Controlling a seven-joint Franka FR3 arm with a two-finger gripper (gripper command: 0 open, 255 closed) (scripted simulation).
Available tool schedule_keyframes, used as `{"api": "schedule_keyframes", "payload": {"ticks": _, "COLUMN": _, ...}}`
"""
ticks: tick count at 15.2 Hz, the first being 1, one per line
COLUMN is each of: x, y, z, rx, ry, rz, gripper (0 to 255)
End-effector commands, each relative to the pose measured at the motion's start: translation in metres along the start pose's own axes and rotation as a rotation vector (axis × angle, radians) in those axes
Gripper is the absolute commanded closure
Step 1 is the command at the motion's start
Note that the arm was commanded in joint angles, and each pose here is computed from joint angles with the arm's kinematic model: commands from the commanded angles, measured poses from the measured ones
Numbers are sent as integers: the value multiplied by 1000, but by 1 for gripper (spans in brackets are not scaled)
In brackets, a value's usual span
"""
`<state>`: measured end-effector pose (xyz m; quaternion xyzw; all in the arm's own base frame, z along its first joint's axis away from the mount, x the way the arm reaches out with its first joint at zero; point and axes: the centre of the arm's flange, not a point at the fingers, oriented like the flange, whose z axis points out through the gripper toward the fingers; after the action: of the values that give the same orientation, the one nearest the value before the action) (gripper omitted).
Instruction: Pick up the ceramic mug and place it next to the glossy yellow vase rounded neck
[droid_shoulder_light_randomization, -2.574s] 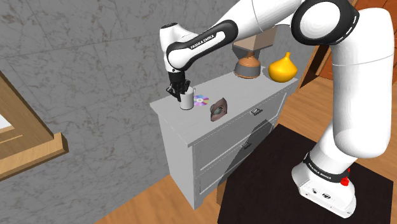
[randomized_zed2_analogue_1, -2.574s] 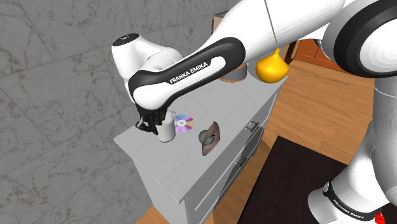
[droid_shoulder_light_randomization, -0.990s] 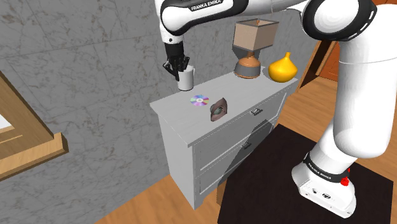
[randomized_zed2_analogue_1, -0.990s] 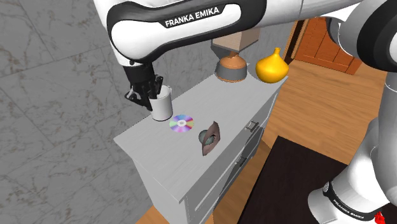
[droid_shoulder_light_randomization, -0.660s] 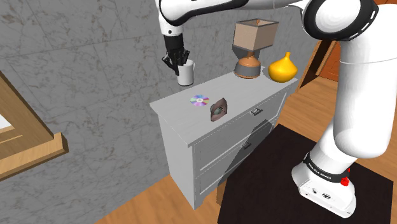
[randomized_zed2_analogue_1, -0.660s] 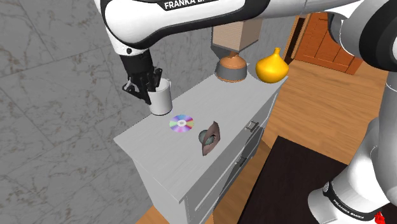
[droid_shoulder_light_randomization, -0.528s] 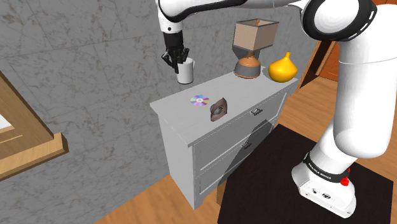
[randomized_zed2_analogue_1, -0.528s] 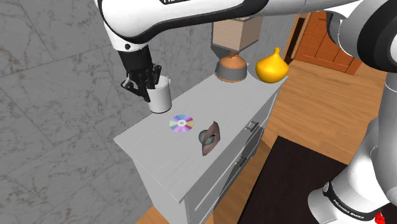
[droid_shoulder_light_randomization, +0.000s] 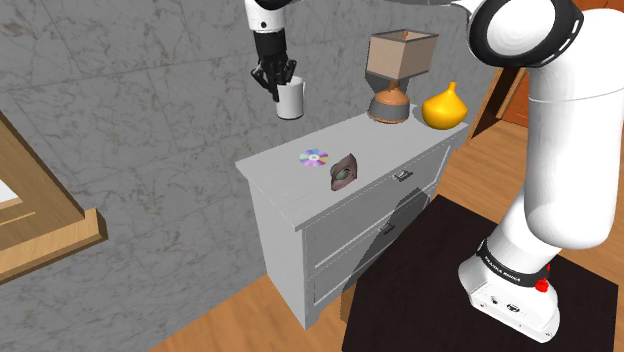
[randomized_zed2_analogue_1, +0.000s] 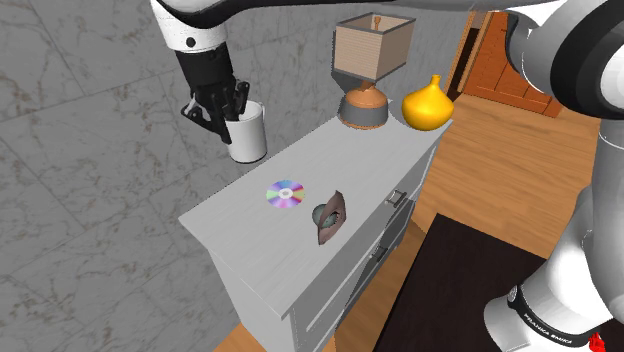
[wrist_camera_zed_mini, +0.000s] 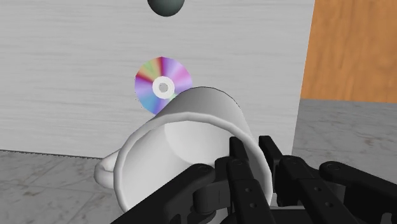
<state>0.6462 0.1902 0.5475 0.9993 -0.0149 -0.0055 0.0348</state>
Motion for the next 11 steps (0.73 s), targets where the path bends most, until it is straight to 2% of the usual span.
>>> {"api": "schedule_keyframes", "payload": {"ticks": 1, "x": -2, "y": 1, "z": -12, "rx": 0, "ry": 0, "rz": 0, "gripper": 255}}
{"api": "schedule_keyframes", "payload": {"ticks": 11, "x": -2, "y": 5, "z": -63, "rx": 0, "ry": 0, "rz": 0, "gripper": 255}}
